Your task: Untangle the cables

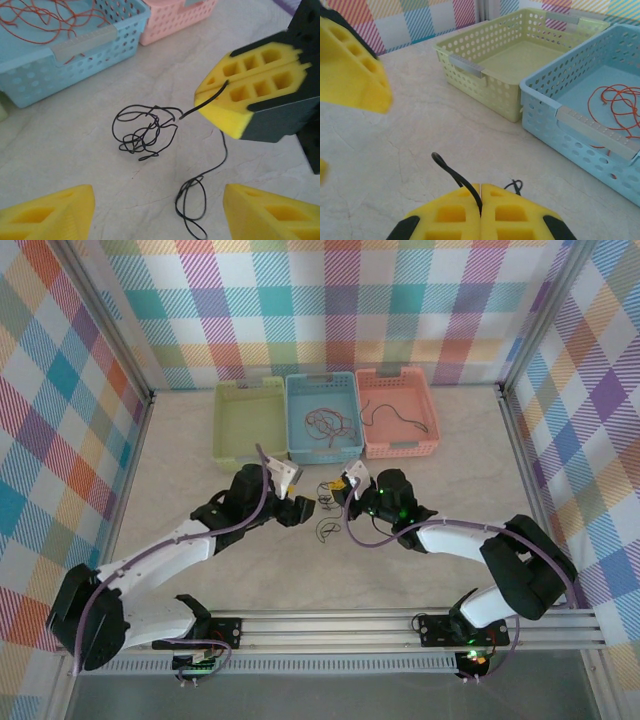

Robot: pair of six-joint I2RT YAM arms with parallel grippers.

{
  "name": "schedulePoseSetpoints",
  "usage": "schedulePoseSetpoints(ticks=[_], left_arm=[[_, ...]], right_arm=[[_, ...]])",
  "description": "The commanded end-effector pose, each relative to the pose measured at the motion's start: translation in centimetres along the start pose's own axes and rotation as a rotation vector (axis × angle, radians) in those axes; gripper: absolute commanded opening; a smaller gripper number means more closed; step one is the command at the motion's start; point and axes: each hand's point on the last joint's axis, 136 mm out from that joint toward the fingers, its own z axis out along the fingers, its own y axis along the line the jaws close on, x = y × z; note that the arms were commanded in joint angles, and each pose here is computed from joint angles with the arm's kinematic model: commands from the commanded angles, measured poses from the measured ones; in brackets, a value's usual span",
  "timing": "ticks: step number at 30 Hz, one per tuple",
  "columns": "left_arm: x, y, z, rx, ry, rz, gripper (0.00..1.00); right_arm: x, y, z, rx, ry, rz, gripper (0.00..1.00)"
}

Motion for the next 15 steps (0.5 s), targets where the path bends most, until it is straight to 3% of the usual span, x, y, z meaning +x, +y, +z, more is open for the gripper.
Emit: schedulePoseSetpoints(ticks=[1,6,10,15], left_arm=[[-2.5,-1.4,0.9,0.054,-0.087,0.139,0.68],[-3.4,-1.4,2.6,0.061,-0.106,0.2,0.67],[-4.3,-2.0,3.7,0.095,-0.127,0.216,0.59],[-3.8,-2.9,4.8,0.14,-0.112,0.23,0.6]], right_arm=[[-1.8,0.6,-0.9,-0.056,-0.074,0.041,0.0],[-2.1,0.7,-1.4,-0.095,-0.088,0.057,0.0],[-2.2,0.9,-1.5,-0.115,-0.094,0.059,0.0],[-2.3,0.8,-1.7,-0.114,-0.098,0.067,0.0]])
